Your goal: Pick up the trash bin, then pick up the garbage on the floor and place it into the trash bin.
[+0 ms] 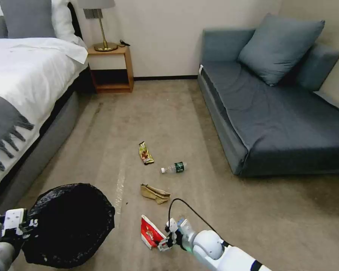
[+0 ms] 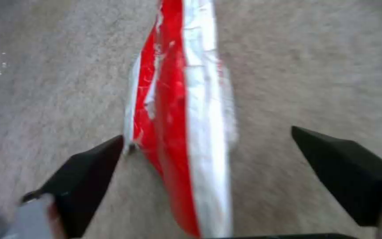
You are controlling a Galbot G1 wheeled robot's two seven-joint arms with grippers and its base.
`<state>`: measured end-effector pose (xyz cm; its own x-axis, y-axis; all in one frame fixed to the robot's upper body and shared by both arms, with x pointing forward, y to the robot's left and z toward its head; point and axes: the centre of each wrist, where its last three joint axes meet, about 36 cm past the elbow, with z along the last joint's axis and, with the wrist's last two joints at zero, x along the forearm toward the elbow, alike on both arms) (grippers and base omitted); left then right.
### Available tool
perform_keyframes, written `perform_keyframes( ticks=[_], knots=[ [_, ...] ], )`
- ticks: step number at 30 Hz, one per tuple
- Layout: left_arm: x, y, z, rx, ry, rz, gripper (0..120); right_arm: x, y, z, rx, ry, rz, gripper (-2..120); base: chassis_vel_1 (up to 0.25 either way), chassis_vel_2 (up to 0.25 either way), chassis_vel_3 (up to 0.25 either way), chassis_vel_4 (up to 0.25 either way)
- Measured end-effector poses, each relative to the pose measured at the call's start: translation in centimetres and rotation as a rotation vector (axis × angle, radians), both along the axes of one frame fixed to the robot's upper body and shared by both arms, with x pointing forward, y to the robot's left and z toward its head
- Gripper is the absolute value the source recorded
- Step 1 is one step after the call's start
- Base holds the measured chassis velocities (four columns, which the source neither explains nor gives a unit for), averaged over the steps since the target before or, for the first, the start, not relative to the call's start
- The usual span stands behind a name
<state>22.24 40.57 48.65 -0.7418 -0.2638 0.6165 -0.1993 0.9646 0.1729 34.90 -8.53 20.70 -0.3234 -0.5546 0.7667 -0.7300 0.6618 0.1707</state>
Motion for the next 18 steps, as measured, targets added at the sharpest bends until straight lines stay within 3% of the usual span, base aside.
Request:
perform_keyframes(
  ticks=[5, 7, 14, 16, 18],
  knots=[
    [0.4, 0.2, -0.2, 0.006, 0.002, -0.014, 3, -0.3, 2.6, -0.8, -0.005, -0.003, -0.017, 79, 0.000, 0.000, 0.000, 0.000],
    [0.9, 0.6, -0.3, 0.016, 0.006, -0.025, 3, -0.5, 3.9, -0.7, -0.008, -0.018, -0.010, 67, 0.000, 0.000, 0.000, 0.000],
    [1.3, 0.0, -0.4, 0.001, -0.002, -0.046, 3, -0.2, 3.3, -0.8, -0.020, -0.023, -0.016, 47, 0.000, 0.000, 0.000, 0.000],
    [1.2, -0.6, -0.7, -0.015, -0.001, -0.049, 3, -0.3, 2.6, -1.0, -0.026, -0.022, -0.015, 35, 0.000, 0.000, 0.000, 0.000],
    [1.2, -0.7, -0.7, -0.018, 0.000, -0.049, 3, -0.3, 2.5, -1.0, -0.026, -0.022, -0.014, 33, 0.000, 0.000, 0.000, 0.000]
  ],
)
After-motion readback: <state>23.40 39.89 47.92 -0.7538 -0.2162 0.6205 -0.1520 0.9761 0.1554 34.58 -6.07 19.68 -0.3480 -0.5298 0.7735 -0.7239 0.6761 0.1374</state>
